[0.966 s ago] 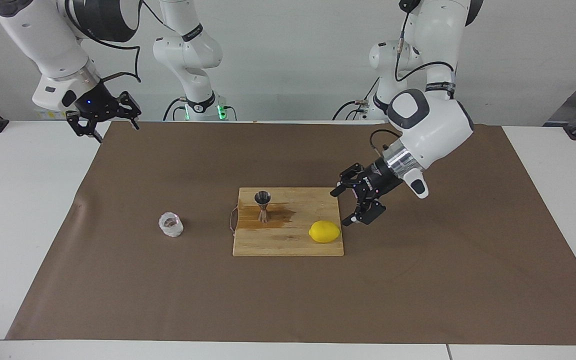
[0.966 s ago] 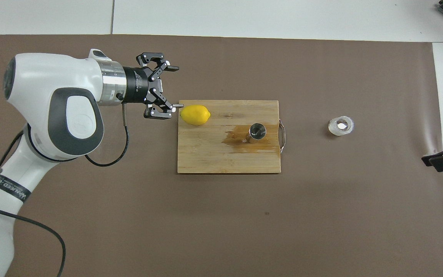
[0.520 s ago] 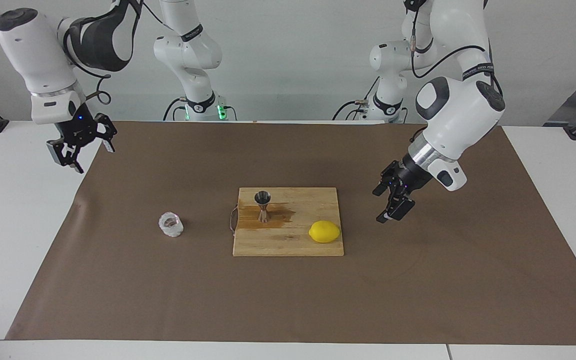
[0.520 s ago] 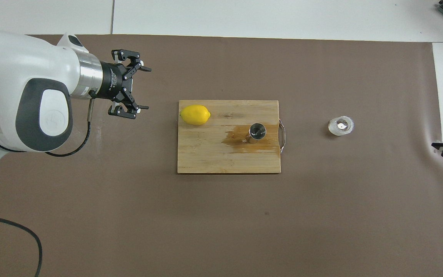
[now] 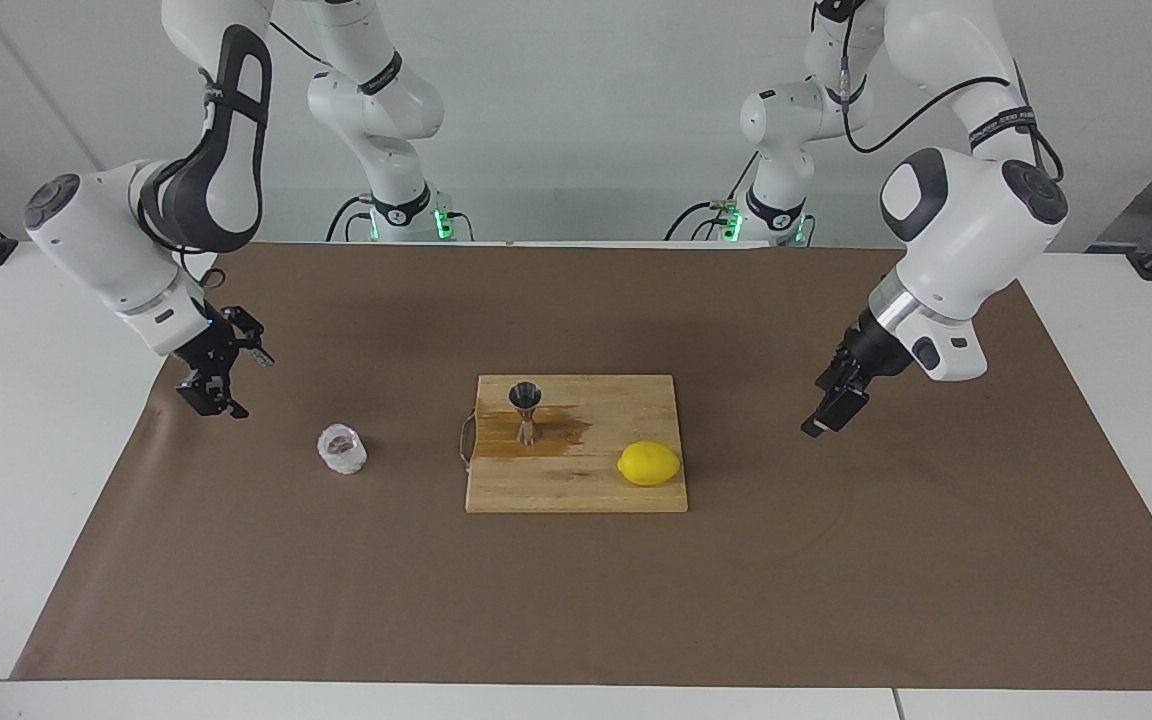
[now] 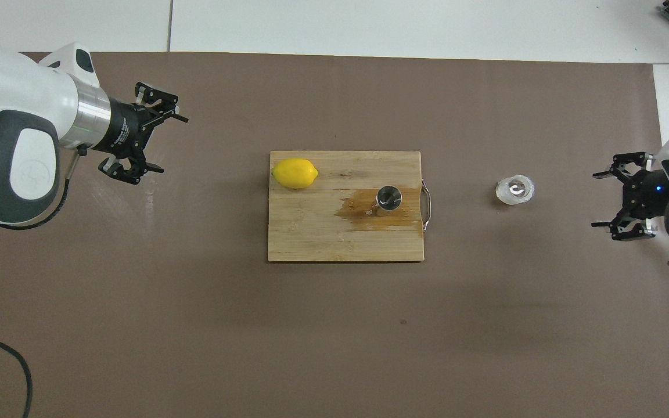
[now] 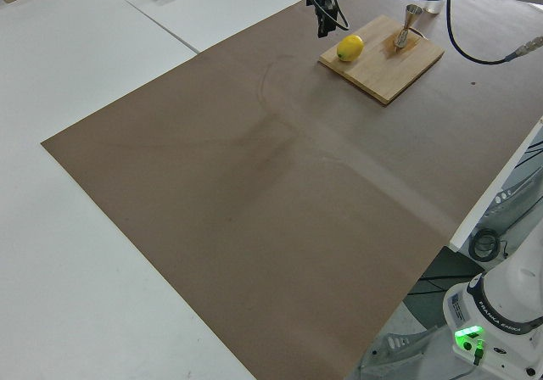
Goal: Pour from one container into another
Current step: 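Withdraw the left gripper while the right gripper reaches the white cup, then close the right gripper around the small white cup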
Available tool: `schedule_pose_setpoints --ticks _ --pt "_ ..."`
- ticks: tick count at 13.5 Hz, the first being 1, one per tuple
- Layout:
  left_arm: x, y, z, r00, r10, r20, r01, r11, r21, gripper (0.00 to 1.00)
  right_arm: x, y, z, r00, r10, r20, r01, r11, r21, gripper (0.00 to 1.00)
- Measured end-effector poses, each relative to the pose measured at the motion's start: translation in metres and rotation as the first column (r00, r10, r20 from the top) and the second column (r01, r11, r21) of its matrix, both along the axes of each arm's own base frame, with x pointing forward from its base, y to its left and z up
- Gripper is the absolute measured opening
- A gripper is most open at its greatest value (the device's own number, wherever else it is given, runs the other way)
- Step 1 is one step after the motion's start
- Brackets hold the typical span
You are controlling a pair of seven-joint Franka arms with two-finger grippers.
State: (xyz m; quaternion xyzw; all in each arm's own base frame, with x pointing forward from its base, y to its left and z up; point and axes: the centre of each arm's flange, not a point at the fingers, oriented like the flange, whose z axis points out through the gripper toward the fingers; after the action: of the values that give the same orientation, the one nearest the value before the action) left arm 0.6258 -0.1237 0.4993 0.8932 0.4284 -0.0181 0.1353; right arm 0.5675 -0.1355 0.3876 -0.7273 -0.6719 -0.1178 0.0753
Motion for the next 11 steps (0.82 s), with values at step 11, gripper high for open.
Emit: schedule_pose_setpoints --ticks 11 --pt "-0.051 0.117 0.084 0.716 -0.698 -0.009 0.677 0.692 0.252 1.00 0.016 0.027 -0.110 0.982 -0.168 -0.087 0.188 0.926 0.329 1.00"
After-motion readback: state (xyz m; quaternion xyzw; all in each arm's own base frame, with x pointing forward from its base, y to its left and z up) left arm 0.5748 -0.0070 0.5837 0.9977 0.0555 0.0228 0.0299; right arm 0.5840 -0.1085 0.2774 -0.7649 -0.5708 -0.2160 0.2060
